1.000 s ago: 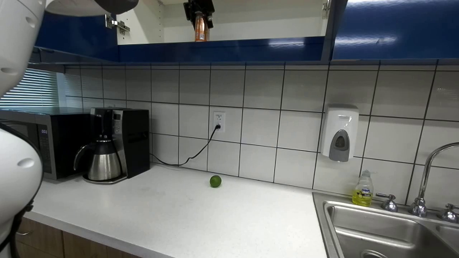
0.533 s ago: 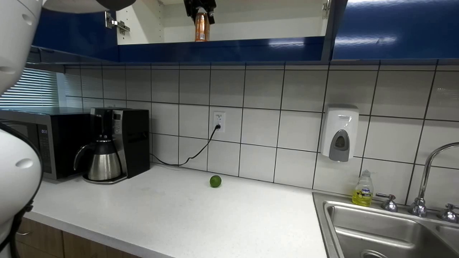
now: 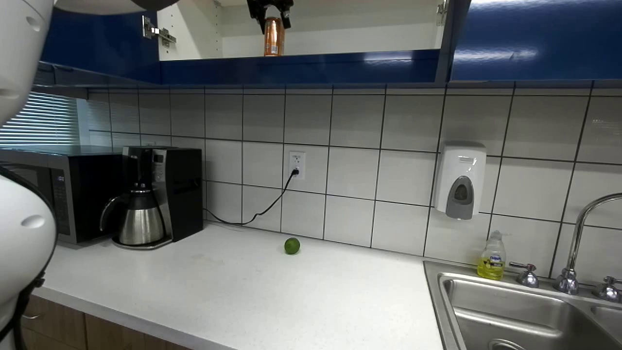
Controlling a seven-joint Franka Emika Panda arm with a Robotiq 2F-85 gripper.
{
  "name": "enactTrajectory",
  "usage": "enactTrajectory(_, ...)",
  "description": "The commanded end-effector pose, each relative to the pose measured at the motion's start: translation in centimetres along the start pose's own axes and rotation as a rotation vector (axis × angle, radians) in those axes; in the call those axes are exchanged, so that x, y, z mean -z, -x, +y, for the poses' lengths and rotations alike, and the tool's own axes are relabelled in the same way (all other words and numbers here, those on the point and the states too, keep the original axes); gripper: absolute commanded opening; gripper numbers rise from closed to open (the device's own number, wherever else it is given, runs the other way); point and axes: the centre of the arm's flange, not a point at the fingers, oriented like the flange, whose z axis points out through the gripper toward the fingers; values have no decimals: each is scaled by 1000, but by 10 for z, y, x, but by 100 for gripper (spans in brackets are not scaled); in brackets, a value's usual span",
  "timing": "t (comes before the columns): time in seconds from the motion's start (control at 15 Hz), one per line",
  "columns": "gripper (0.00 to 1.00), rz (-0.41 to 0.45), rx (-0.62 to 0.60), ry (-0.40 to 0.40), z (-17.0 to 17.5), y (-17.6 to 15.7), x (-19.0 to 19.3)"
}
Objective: Put the can in the cabinet
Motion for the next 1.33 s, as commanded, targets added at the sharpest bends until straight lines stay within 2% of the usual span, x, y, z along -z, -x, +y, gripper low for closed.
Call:
enactTrajectory(0.0,100,4,59,-34,10,12,7)
enactTrajectory(0.8,100,1,159,-90,22,43,22)
enactTrajectory(1.27,100,-5,204,-83,33,82,33)
